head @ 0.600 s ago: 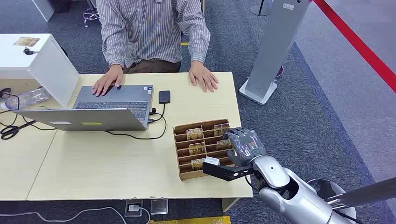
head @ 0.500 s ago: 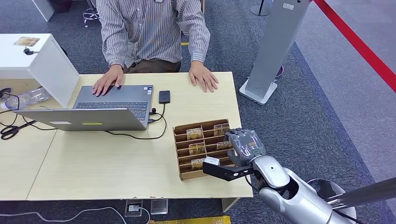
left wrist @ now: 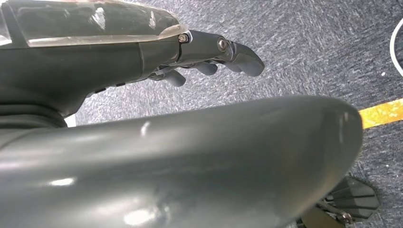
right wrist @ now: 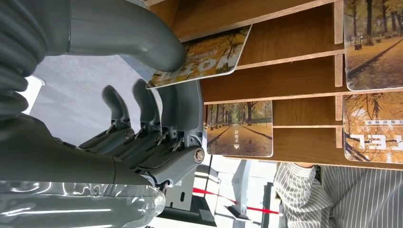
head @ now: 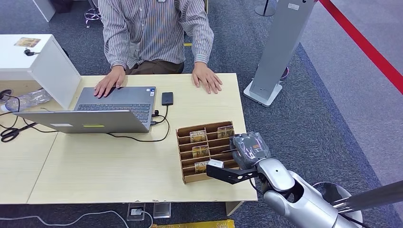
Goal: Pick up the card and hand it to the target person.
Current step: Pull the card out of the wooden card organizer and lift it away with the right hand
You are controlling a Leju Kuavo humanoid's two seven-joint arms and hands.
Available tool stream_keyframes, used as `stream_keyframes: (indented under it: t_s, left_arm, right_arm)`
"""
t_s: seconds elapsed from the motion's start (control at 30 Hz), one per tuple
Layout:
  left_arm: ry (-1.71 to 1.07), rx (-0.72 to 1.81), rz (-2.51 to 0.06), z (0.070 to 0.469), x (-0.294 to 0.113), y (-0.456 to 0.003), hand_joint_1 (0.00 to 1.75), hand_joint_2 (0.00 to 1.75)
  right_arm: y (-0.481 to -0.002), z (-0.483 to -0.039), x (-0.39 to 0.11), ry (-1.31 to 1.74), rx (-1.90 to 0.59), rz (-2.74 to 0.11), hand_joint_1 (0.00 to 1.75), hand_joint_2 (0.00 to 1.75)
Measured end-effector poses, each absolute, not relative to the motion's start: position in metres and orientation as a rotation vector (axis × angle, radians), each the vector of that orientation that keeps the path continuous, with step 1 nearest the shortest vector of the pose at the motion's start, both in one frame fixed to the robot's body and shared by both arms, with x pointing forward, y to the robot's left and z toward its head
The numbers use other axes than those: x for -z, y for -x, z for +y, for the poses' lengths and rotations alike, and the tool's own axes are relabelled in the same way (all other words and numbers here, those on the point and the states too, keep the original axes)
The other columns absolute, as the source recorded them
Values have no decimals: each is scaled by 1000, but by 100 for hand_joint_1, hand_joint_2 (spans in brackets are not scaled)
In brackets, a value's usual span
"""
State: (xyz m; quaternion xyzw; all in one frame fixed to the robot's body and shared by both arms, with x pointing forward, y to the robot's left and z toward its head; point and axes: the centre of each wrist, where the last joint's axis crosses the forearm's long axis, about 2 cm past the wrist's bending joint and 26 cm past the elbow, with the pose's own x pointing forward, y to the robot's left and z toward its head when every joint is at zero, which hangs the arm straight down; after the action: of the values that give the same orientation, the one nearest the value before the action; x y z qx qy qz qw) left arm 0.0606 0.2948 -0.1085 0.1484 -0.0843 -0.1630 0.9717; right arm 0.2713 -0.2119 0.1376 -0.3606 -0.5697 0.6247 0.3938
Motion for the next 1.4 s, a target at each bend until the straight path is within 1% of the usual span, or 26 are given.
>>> stream_keyframes:
  t_s: [0.1,0.17,0.3,0.67,0.87,1.07,1.17,1.27,1.4]
  left_arm:
    - [-301,329,-171,295,108,-61,0,0]
    - [-302,329,-171,295,108,-61,0,0]
    - [-297,331,-165,295,109,-61,0,175]
    - [-294,334,-168,295,109,-60,0,175]
    - [-302,330,-159,296,109,-60,0,175]
    - [-307,322,-150,297,109,-60,0,175]
    - [-312,313,-141,299,109,-59,0,175]
    - [-314,306,-134,300,109,-59,0,175]
    - [-317,303,-133,301,109,-59,0,175]
  right_arm:
    - [-271,-212,-138,914,-1583,-1445,171,175]
    - [-272,-212,-138,914,-1581,-1446,171,175]
    - [-272,-212,-138,913,-1576,-1449,164,175]
    - [-272,-212,-137,916,-1560,-1459,164,175]
    - [-274,-213,-143,864,-1498,-1456,164,175]
    - [-283,-215,-170,814,-1431,-1410,164,175]
    - [-286,-219,-192,817,-1405,-1392,164,175]
    - [-288,-223,-220,834,-1378,-1411,164,175]
    - [-284,-226,-242,828,-1363,-1450,164,175]
